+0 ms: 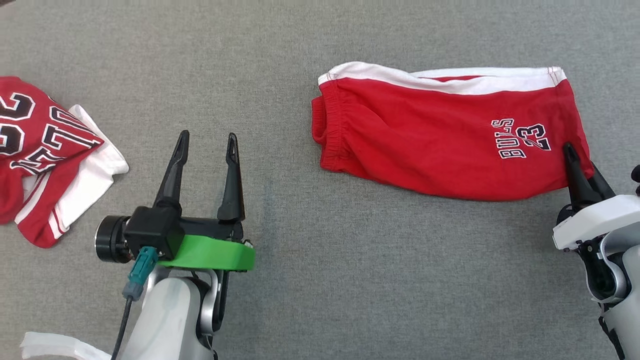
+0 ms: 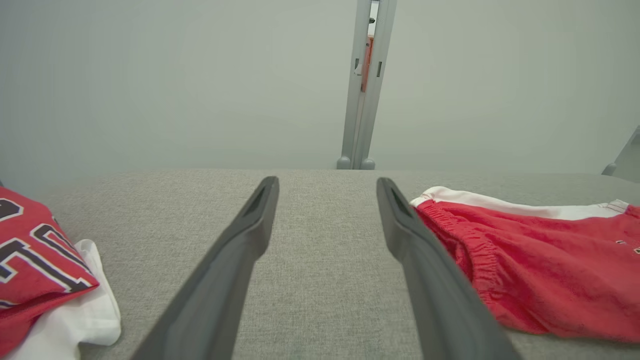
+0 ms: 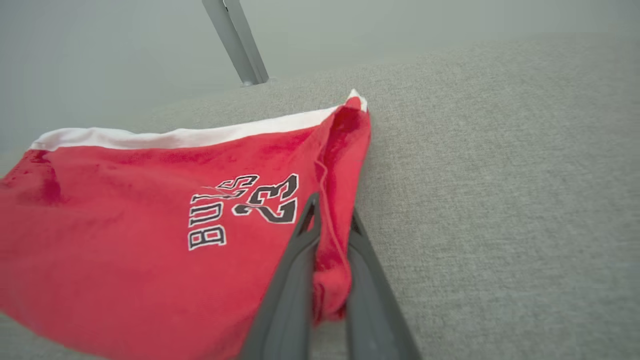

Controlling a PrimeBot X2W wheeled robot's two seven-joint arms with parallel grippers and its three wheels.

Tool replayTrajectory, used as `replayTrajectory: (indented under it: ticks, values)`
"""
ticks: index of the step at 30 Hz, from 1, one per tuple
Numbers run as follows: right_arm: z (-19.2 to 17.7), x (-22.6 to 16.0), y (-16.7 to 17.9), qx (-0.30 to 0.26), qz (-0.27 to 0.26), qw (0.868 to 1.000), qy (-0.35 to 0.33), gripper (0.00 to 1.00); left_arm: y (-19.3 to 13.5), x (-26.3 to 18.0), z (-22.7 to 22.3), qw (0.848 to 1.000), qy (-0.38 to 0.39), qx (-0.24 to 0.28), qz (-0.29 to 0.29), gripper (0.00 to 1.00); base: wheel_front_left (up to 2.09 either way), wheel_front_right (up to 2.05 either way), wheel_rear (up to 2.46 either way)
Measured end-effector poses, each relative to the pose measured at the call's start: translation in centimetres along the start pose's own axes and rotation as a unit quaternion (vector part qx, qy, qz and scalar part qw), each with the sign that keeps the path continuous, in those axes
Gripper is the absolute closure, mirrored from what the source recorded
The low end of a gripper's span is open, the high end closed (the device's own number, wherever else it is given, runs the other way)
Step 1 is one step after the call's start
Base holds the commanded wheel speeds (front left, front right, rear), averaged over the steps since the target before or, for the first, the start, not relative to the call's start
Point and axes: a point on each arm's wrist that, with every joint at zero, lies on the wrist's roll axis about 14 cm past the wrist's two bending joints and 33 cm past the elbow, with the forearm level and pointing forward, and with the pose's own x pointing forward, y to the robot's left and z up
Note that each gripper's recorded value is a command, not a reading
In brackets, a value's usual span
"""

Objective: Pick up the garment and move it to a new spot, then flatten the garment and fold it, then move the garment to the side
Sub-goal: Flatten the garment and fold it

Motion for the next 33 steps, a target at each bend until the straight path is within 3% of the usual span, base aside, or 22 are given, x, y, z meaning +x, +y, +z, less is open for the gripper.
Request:
replayTrajectory:
  ticks: [5, 13, 18, 23, 24, 25, 26, 33]
  values:
    - [2.7, 0.0, 3.6, -0.031, 0.045, 0.998, -0.019, 1.0, -1.0, -0.9, 1.0, 1.0, -0.007, -0.005, -0.012, 0.0, 0.0, 0.0, 0.0]
    - [5.4, 2.0, 16.6, -0.048, 0.199, 0.978, -0.038, 1.0, -0.9, -1.8, 2.3, 1.0, -0.019, -0.006, -0.007, 0.0, 0.0, 0.0, 0.0]
    - [3.6, 2.5, 23.3, -0.031, 0.271, 0.962, -0.011, 1.0, 0.0, -2.3, 2.4, 1.0, -0.017, -0.007, 0.008, 0.0, 0.0, 0.0, 0.0]
    - [-0.1, 2.6, 25.9, -0.033, 0.3, 0.953, 0.038, 1.0, 1.1, -2.7, 2.0, 0.999, -0.011, -0.01, 0.028, 0.0, 0.0, 0.0, 0.0]
    - [-0.9, 2.5, 26.0, -0.036, 0.303, 0.951, 0.047, 0.87, 1.3, -2.7, 1.9, 0.999, -0.01, -0.01, 0.031, 0.0, 0.0, 0.0, 0.0]
    - [-1.4, 2.5, 26.1, -0.037, 0.306, 0.95, 0.051, 0.55, 1.4, -2.7, 1.8, 0.999, -0.008, -0.01, 0.033, 0.0, 0.0, 0.0, 0.0]
    - [-1.7, 2.5, 26.2, -0.038, 0.308, 0.949, 0.051, 0.0, 1.6, -2.7, 1.7, 0.999, -0.006, -0.011, 0.036, 0.0, 0.0, 0.0, 0.0]
    - [1.6, 2.3, 26.0, -0.032, 0.318, 0.946, -0.046, 0.0, 1.9, -2.4, 1.6, 0.999, -0.007, -0.007, 0.043, 0.0, 0.0, 0.0, 0.0]
